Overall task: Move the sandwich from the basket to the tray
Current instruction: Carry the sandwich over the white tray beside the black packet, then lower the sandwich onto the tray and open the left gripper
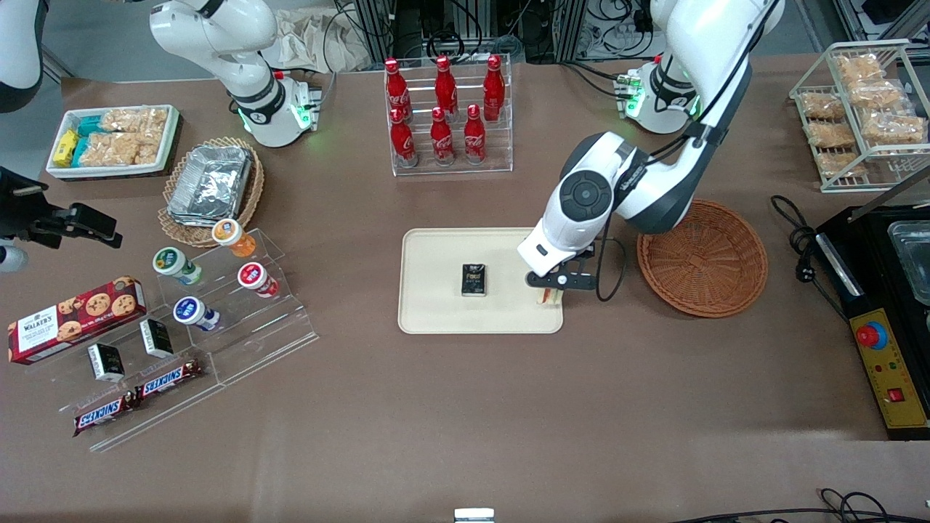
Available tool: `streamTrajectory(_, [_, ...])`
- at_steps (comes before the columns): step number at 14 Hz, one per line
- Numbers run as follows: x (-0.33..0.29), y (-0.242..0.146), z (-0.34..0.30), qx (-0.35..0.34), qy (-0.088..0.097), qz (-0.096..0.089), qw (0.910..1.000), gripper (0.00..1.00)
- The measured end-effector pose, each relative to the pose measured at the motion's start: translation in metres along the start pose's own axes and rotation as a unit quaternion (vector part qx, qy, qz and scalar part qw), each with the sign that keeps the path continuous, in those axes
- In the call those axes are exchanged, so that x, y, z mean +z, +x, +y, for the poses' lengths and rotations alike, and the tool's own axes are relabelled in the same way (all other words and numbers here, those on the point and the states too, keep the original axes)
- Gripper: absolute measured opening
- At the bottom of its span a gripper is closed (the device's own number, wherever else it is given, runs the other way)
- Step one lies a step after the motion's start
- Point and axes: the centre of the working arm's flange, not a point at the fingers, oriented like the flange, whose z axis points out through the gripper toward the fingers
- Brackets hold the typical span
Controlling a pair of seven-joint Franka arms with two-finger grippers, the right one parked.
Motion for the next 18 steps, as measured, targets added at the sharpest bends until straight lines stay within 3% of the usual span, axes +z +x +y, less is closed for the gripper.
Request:
streamTrajectory(3, [0.023,0.001,0.011,0.008,0.001,0.001,1.0000,0.25])
streamTrajectory(7, [0.056,0.002,0.020,0.009,0.018,0.003,0.9998,0.25])
streamTrajectory(15, [0.076,0.005,0.022,0.009,0.014,-0.003,0.9999,0.22])
streamTrajectory(18, [0.080,0.009,0.021,0.015,0.020,0.001,0.9997,0.47])
